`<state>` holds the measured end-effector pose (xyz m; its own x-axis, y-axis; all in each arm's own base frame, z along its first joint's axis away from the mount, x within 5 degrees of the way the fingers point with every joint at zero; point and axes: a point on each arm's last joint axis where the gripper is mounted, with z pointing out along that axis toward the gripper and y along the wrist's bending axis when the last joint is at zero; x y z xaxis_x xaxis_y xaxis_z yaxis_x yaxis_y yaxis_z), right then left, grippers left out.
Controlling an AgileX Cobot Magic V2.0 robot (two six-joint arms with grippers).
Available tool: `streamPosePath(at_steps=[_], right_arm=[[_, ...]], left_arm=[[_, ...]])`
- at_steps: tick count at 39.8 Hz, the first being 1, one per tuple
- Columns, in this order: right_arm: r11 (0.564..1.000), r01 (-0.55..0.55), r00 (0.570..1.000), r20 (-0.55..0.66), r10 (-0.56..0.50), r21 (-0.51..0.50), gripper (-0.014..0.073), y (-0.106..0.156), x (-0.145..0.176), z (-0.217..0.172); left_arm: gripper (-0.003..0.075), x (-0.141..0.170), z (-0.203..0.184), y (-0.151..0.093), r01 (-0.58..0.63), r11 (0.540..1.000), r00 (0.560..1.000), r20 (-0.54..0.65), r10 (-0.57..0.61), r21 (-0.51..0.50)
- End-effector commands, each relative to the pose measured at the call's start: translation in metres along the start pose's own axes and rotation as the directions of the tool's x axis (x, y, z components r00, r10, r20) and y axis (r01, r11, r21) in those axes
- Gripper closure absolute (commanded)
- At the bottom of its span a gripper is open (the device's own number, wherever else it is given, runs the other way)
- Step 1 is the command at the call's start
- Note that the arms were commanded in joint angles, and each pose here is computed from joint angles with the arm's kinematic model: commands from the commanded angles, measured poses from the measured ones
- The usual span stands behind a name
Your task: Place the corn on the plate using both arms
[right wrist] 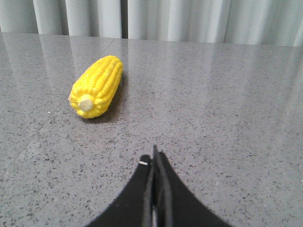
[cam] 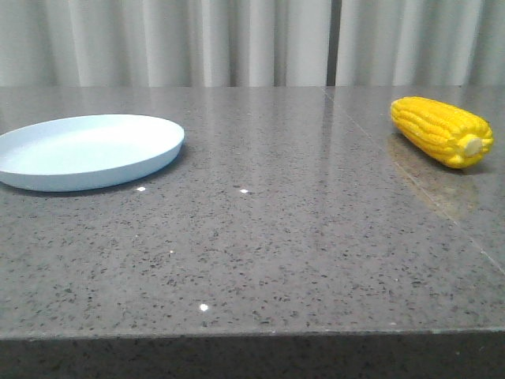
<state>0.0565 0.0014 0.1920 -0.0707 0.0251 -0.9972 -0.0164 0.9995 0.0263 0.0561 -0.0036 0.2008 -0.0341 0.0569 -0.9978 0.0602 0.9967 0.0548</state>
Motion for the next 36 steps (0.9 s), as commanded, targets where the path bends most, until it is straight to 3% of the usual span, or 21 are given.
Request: streamPosePath(at_steps=[1, 19, 22, 30, 36], right_arm=[[1.0, 0.004, 0.994, 0.107, -0.005, 0.007, 0.0657, 0.0, -0.01, -0.002], [1.0, 0.006, 0.994, 0.107, -0.006, 0.008, 0.0657, 0.0, -0.01, -0.002], [1.0, 0.005, 0.993, 0.119, -0.006, 0.008, 0.0657, -0.001, -0.011, -0.002], [1.0, 0.004, 0.975, 0.224, -0.006, 0.009, 0.0657, 0.0, -0.034, -0.007], [1.0, 0.008, 0.971, 0.24, -0.007, -0.001, 0.0656, 0.002, -0.078, -0.024]], left_arm=[[0.0741, -0.007, -0.002, 0.001, 0.005, 1.0, 0.995, 0.104, -0.004, -0.004], [0.0741, -0.007, -0.002, 0.001, 0.005, 1.0, 0.995, 0.104, -0.004, -0.004], [0.0741, -0.01, -0.002, 0.001, -0.042, 0.999, 0.99, 0.131, 0.044, -0.016], [0.0741, -0.043, -0.011, 0.004, -0.015, 0.999, 0.922, 0.386, 0.032, -0.046], [0.0741, -0.084, -0.022, 0.006, -0.014, 0.999, 0.92, 0.392, 0.028, -0.04]])
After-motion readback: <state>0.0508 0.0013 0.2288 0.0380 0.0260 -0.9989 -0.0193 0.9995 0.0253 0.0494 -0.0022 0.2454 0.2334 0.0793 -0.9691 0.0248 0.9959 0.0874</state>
